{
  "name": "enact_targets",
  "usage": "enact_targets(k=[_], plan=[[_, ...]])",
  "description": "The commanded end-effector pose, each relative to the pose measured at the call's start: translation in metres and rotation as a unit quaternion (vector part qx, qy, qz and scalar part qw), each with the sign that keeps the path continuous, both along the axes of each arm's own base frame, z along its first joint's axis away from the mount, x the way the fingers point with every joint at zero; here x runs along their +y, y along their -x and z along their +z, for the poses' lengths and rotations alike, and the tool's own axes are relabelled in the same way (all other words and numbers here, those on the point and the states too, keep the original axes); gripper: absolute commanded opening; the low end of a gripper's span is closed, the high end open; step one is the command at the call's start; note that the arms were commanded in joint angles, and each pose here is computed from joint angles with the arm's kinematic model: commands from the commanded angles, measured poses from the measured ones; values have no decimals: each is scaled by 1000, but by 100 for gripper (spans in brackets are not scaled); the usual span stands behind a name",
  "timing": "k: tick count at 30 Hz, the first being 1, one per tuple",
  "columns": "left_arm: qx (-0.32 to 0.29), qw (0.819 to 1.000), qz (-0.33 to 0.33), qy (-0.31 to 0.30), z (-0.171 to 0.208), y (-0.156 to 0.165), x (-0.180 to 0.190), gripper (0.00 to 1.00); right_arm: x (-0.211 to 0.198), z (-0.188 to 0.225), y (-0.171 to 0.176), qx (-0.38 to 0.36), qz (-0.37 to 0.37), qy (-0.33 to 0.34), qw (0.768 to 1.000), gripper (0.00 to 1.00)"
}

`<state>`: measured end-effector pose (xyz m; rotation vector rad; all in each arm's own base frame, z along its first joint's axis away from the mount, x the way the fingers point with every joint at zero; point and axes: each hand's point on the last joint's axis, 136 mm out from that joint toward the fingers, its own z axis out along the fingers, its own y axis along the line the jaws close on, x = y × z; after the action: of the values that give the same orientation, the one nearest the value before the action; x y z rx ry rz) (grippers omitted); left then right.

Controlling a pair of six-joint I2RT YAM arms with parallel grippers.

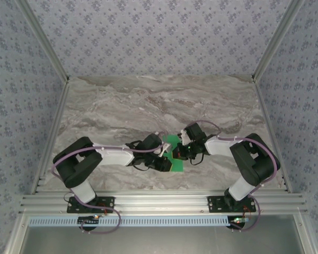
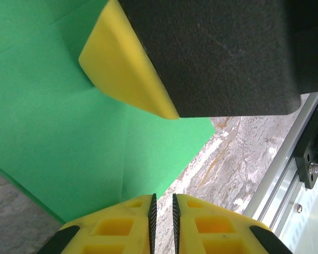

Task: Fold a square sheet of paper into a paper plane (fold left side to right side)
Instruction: Fold the triangle a second time at the center of the table.

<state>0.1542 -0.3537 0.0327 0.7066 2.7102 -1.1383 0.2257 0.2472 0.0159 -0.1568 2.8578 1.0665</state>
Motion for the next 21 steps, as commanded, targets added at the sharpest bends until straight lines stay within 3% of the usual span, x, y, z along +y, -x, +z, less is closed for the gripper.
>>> enact_targets(k=[1,21], plan=[[-5,1000,5,-3,-1,-3,-3,17,-24,-28,17,38,-4,73,997,2],[19,999,26,-29,-27,11,21,11,-26,-30,18,43,-3,81,996,2]])
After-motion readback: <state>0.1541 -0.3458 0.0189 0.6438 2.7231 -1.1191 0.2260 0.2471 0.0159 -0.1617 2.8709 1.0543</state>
